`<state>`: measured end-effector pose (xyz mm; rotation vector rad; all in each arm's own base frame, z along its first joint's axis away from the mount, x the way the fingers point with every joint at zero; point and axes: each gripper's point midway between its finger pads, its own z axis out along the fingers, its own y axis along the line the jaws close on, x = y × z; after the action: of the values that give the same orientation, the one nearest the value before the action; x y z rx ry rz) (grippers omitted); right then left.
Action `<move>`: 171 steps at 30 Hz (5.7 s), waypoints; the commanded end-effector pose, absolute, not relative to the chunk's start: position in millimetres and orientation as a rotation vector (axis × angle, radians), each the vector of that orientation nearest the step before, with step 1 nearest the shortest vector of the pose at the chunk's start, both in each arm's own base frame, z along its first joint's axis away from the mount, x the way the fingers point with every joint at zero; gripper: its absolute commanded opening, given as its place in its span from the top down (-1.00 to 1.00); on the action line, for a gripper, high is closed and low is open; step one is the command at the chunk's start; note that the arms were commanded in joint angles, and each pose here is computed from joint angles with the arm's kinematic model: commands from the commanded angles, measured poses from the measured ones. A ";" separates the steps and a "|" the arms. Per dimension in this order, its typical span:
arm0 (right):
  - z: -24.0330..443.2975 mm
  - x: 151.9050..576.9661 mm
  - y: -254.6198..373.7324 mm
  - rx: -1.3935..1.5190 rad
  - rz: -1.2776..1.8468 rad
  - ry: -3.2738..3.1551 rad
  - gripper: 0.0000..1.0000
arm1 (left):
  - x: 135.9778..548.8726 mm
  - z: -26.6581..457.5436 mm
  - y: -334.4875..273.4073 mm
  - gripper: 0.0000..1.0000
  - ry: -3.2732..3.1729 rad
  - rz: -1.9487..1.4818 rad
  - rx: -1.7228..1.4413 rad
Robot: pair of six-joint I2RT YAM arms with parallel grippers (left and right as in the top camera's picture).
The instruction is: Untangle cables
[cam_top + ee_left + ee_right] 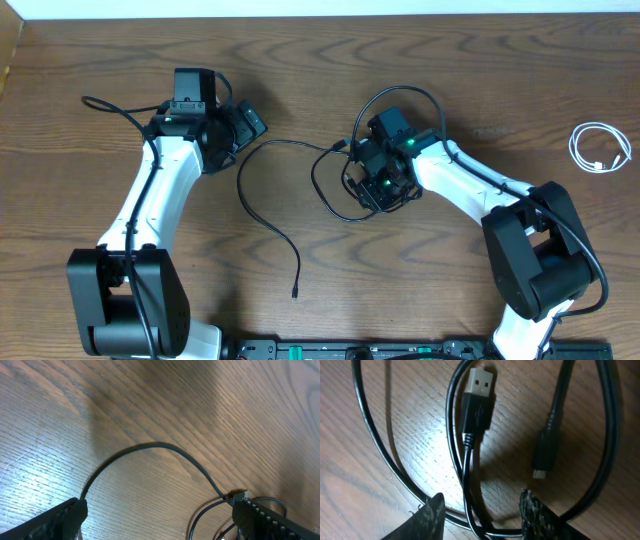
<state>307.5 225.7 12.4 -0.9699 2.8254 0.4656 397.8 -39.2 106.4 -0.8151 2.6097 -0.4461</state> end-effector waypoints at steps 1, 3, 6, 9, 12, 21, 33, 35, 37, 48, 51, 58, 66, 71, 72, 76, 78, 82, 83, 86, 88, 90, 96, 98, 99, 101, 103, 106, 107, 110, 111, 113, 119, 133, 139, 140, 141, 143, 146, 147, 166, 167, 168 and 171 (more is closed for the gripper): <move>14.5 301.7 239.7 -1.131 0.537 2.753 0.12 | 393.9 99.1 -35.5 -0.96 2.626 -0.419 -0.824; 15.0 294.9 243.0 -1.207 0.559 2.728 0.13 | 393.9 99.1 -35.5 -0.96 2.626 -0.419 -0.824; 13.8 288.8 245.6 -1.265 0.551 2.714 0.12 | 393.9 99.1 -35.5 -0.95 2.626 -0.419 -0.824; 10.8 287.5 245.8 -1.290 0.502 2.712 0.16 | 393.9 99.1 -35.5 -0.95 2.626 -0.419 -0.824; 6.1 289.0 241.9 -1.305 0.422 2.719 0.35 | 393.9 99.1 -35.5 -0.96 2.626 -0.419 -0.824; 2.8 291.9 235.2 -1.292 0.339 2.735 0.41 | 393.9 99.1 -35.5 -0.96 2.626 -0.419 -0.824; -1.9 290.1 232.7 -1.293 0.329 2.738 0.51 | 393.9 99.1 -35.5 -0.95 2.626 -0.419 -0.824; -4.0 290.5 230.5 -1.292 0.310 2.738 0.48 | 393.9 99.1 -35.5 -0.96 2.626 -0.419 -0.824; -6.4 290.7 227.9 -1.291 0.290 2.740 0.46 | 393.9 99.1 -35.5 -0.96 2.626 -0.419 -0.824; -6.8 293.0 226.8 -1.287 0.274 2.735 0.98 | 393.9 99.1 -35.5 -0.95 2.626 -0.419 -0.824; -5.2 293.6 227.1 -1.286 0.274 2.734 0.98 | 393.9 99.1 -35.5 -0.96 2.626 -0.419 -0.824; 50.7 304.4 247.8 -1.261 0.400 2.641 0.98 | 393.9 99.1 -35.5 -0.96 2.626 -0.419 -0.824; 150.0 328.9 255.3 -1.163 0.415 2.385 0.98 | 393.9 99.1 -35.5 -0.96 2.626 -0.419 -0.824; 222.2 338.1 243.7 -1.068 0.395 2.219 0.98 | 393.9 99.1 -35.5 -0.95 2.626 -0.419 -0.824; 236.1 339.2 239.4 -1.045 0.390 2.188 0.98 | 393.9 99.1 -35.5 -0.96 2.626 -0.419 -0.824; 282.0 348.0 208.4 -0.856 0.344 2.124 0.98 | 393.9 99.1 -35.5 -0.96 2.626 -0.419 -0.824; 297.4 352.6 186.2 -0.755 0.295 2.116 0.99 | 393.9 99.1 -35.5 -0.96 2.626 -0.419 -0.824; 323.7 362.5 126.2 -0.457 0.179 2.124 0.98 | 393.9 99.1 -35.5 -0.96 2.626 -0.419 -0.824; 329.1 363.9 111.1 -0.381 0.157 2.123 0.98 | 393.9 99.1 -35.5 -0.95 2.626 -0.419 -0.824; 343.5 364.7 61.0 -0.117 0.102 2.113 0.99 | 393.9 99.1 -35.5 -0.96 2.626 -0.419 -0.824; 352.3 362.4 26.8 0.077 0.086 2.090 0.98 | 393.9 99.1 -35.5 -0.95 2.626 -0.419 -0.824; 360.8 359.6 -1.6 0.239 0.091 2.049 0.98 | 393.9 99.1 -35.5 -0.96 2.626 -0.419 -0.824; 359.9 351.3 -41.3 0.492 0.209 2.017 0.98 | 393.9 99.1 -35.5 -0.96 2.626 -0.419 -0.824; 348.0 351.0 -32.5 0.473 0.271 2.066 0.98 | 393.9 99.1 -35.5 -0.95 2.626 -0.419 -0.824; 339.9 351.1 -25.2 0.458 0.308 2.101 0.98 | 393.9 99.1 -35.5 -0.96 2.626 -0.419 -0.824; 324.8 351.9 -11.4 0.420 0.367 2.164 0.87 | 393.9 99.1 -35.5 -0.96 2.626 -0.419 -0.824; 307.5 352.9 4.9 0.366 0.425 2.239 0.75 | 393.9 99.1 -35.5 -0.96 2.626 -0.419 -0.824; 283.3 354.2 29.1 0.284 0.497 2.342 0.54 | 393.9 99.1 -35.5 -0.96 2.626 -0.419 -0.824; 274.8 354.7 37.2 0.259 0.519 2.377 0.44 | 393.9 99.1 -35.5 -0.95 2.626 -0.419 -0.824; 248.4 358.0 59.8 0.204 0.563 2.479 0.31 | 393.9 99.1 -35.5 -0.96 2.626 -0.419 -0.824; 237.9 359.3 69.6 0.182 0.579 2.518 0.30 | 393.9 99.1 -35.5 -0.95 2.626 -0.419 -0.824; 220.7 360.5 88.8 0.133 0.613 2.580 0.26 | 393.9 99.1 -35.5 -0.95 2.626 -0.419 -0.824; 171.8 358.8 154.3 -0.017 0.745 2.733 0.21 | 393.9 99.1 -35.5 -0.96 2.626 -0.419 -0.824; 70.9 366.0 246.3 -0.096 0.743 2.883 0.95 | 393.9 99.1 -35.5 -0.96 2.626 -0.419 -0.824; 29.8 371.0 243.5 -0.028 0.428 2.903 0.43 | 393.9 99.1 -35.5 -0.95 2.626 -0.419 -0.824; 25.1 371.8 242.7 -0.027 0.375 2.896 0.38 | 393.9 99.1 -35.5 -0.96 2.626 -0.419 -0.824; 22.5 372.5 242.3 -0.027 0.333 2.888 0.38 | 393.9 99.1 -35.5 -0.96 2.626 -0.419 -0.824; 18.2 373.5 243.5 -0.025 0.266 2.867 0.37 | 393.9 99.1 -35.5 -0.96 2.626 -0.419 -0.824; 17.8 372.6 252.0 -0.066 0.214 2.831 0.28 | 393.9 99.1 -35.5 -0.95 2.626 -0.419 -0.824; 18.3 372.2 253.9 -0.077 0.195 2.820 0.27 | 393.9 99.1 -35.5 -0.96 2.626 -0.419 -0.824; 3.8 370.5 243.1 0.073 0.017 2.790 0.53 | 393.9 99.1 -35.5 -0.95 2.626 -0.419 -0.824; 2.5 370.1 243.5 0.072 0.019 2.794 0.55 | 393.9 99.1 -35.5 -0.96 2.626 -0.419 -0.824; 0.8 369.6 244.3 0.070 0.022 2.797 0.56 | 393.9 99.1 -35.5 -0.96 2.626 -0.419 -0.824; -5.1 369.2 244.7 0.068 0.019 2.806 0.57 | 393.9 99.1 -35.5 -0.95 2.626 -0.419 -0.824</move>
<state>369.7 250.1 6.3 0.0373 2.7962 0.0550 397.8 -38.9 106.3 -0.8158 2.6092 -0.4431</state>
